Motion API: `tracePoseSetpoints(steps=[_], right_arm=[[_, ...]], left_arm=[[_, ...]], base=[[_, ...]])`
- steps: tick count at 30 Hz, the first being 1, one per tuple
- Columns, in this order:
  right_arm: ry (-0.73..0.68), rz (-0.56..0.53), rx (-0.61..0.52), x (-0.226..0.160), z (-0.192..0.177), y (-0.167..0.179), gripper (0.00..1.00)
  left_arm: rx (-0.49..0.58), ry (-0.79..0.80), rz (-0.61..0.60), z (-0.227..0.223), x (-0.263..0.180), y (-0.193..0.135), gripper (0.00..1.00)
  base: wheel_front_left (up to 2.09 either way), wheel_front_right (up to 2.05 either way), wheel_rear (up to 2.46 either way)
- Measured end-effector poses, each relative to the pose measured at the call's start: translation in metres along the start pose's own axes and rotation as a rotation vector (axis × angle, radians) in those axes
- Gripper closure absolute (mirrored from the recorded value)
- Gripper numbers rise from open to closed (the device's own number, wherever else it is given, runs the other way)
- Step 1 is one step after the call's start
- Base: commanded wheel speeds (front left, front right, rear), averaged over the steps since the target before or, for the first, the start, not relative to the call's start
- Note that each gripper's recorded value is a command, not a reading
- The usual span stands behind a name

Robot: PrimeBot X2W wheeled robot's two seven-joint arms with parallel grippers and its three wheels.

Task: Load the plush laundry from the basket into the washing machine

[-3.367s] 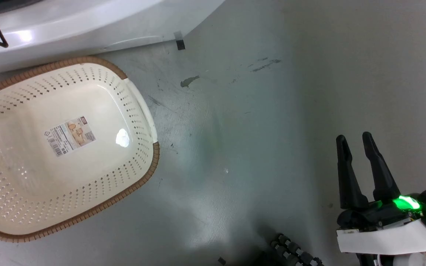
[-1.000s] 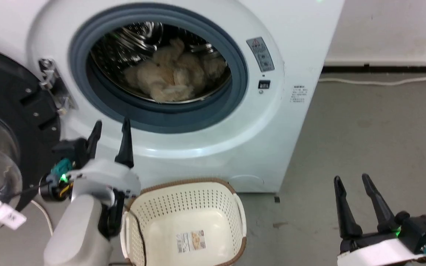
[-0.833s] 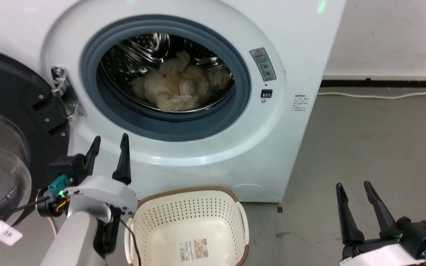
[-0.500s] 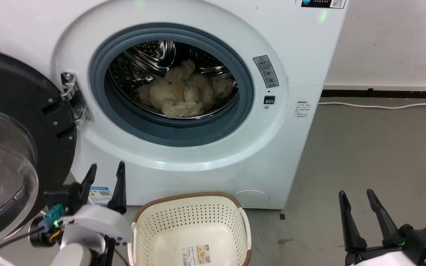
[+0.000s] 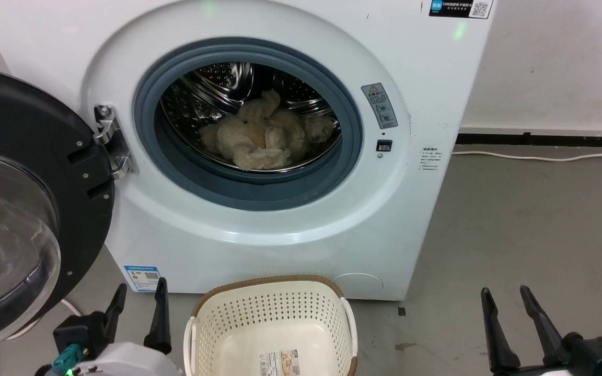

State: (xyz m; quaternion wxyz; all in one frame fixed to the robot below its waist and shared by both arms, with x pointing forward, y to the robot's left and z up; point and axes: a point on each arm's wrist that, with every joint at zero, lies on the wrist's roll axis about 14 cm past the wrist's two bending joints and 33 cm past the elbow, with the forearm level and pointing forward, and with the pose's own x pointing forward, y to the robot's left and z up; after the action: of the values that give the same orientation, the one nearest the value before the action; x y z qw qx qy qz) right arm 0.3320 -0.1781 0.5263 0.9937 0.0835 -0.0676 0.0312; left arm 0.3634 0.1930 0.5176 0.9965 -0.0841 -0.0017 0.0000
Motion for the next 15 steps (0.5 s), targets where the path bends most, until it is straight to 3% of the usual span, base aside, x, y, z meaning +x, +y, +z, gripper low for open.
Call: tracePoseSetpoints(steps=[15], right_arm=[[0.078, -0.011, -0.001, -0.005, -0.023, -0.003, 0.0]], left_arm=[[0.013, 0.025, 0.006, -0.007, -0.01, 0.003, 0.0]], base=[[0.0, 0.0, 0.0]])
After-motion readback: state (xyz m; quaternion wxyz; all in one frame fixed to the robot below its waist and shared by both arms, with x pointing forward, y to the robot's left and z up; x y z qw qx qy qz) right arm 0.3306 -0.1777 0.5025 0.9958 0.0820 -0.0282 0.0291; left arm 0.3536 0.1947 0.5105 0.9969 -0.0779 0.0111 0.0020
